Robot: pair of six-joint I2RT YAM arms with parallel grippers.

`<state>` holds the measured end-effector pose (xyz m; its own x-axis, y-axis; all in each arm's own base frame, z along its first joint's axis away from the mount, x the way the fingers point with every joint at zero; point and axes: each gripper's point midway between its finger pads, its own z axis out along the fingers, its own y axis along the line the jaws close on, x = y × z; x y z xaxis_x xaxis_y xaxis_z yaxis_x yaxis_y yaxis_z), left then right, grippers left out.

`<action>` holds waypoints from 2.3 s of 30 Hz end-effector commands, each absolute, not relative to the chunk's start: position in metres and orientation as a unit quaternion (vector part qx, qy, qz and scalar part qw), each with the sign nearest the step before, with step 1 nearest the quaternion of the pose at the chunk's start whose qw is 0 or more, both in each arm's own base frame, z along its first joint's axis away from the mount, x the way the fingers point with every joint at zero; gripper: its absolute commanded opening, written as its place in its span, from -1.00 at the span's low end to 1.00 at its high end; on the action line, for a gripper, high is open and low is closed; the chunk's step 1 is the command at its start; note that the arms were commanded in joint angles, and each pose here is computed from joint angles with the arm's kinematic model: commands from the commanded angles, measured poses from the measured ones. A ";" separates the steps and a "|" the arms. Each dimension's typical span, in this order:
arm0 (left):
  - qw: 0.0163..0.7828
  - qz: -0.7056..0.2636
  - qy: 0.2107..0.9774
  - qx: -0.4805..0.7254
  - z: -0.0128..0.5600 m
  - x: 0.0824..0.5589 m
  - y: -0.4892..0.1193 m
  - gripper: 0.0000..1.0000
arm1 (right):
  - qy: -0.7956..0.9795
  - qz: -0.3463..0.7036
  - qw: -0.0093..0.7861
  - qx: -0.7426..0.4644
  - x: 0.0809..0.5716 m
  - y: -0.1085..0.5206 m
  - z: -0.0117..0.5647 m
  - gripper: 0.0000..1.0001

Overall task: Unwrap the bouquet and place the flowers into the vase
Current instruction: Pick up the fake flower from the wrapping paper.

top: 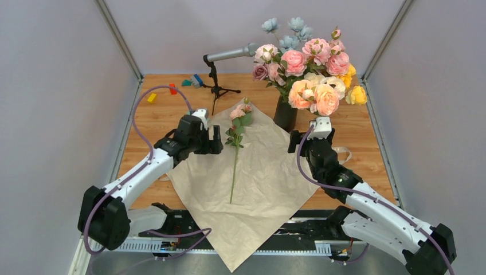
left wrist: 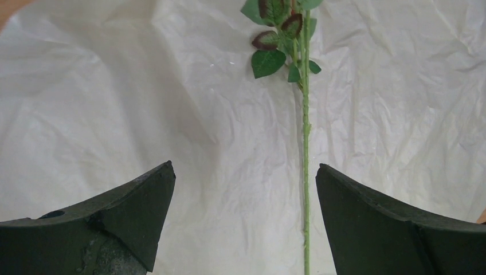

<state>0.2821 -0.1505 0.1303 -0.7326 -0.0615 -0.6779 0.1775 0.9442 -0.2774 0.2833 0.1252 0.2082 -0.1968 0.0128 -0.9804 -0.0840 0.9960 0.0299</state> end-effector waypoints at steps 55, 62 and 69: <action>0.309 -0.031 0.942 0.128 0.024 0.314 -0.268 -0.47 | 0.788 0.087 0.607 0.050 0.260 0.095 0.184 0.80; 0.296 -0.029 0.946 0.126 0.017 0.310 -0.266 -0.64 | 0.787 0.083 0.609 0.053 0.257 0.090 0.186 0.80; 0.301 -0.051 0.945 0.114 0.021 0.304 -0.266 -1.00 | 0.782 0.081 0.616 0.047 0.257 0.089 0.195 0.80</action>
<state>0.3080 -0.2630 0.0211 -0.7913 0.2201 -0.5705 0.2617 0.9651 0.0093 0.2567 0.0931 0.1885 -0.2507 0.1734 -0.9524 -0.0365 0.9814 0.1883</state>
